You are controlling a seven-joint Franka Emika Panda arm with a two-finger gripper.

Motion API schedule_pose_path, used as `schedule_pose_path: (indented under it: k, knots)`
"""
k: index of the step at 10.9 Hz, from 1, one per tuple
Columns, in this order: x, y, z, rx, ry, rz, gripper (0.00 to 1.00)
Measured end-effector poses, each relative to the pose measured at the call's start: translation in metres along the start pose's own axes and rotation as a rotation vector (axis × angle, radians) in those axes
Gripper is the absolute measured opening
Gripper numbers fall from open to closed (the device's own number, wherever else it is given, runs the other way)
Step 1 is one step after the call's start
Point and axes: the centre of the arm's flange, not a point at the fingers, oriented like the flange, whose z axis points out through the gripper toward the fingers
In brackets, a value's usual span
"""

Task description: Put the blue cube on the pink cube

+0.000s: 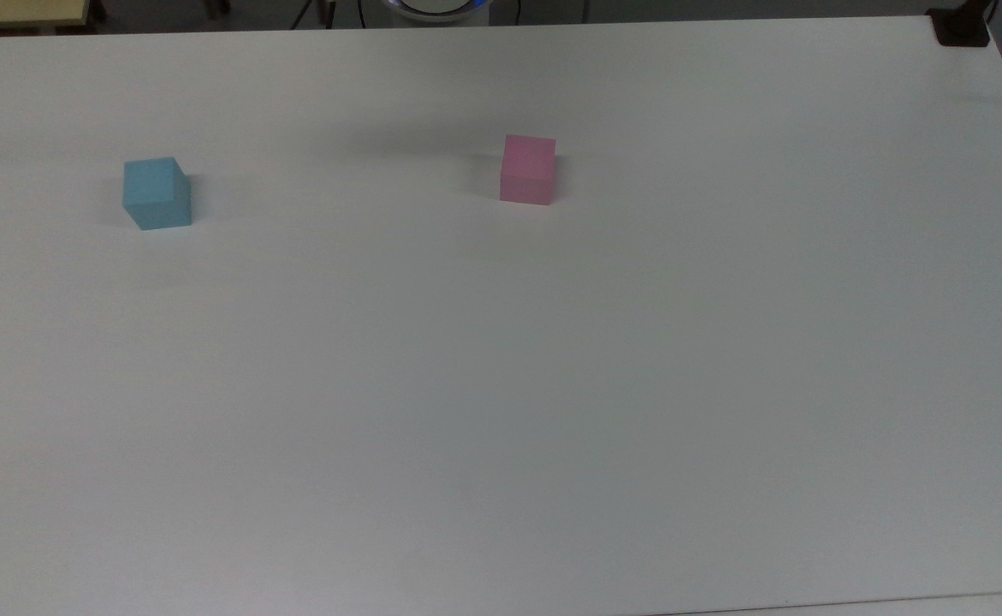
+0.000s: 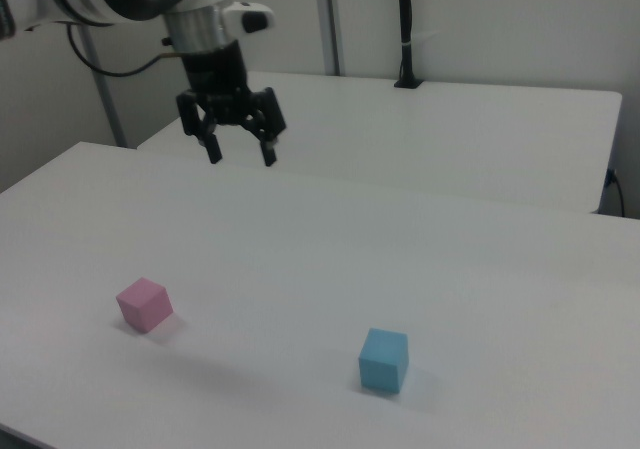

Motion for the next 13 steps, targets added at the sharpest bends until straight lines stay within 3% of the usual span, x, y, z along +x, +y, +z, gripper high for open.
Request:
schedule_pose_path:
  k: [2, 6, 9, 13]
  knots:
    - [-0.016, 0.055, 0.011, 0.004, -0.021, -0.059, 1.00]
    - [-0.028, 0.126, 0.089, 0.004, -0.009, -0.010, 1.00]
    - [-0.015, 0.141, 0.173, 0.054, 0.002, 0.013, 1.00]
    - [-0.005, 0.152, 0.239, 0.052, -0.048, -0.061, 1.00]
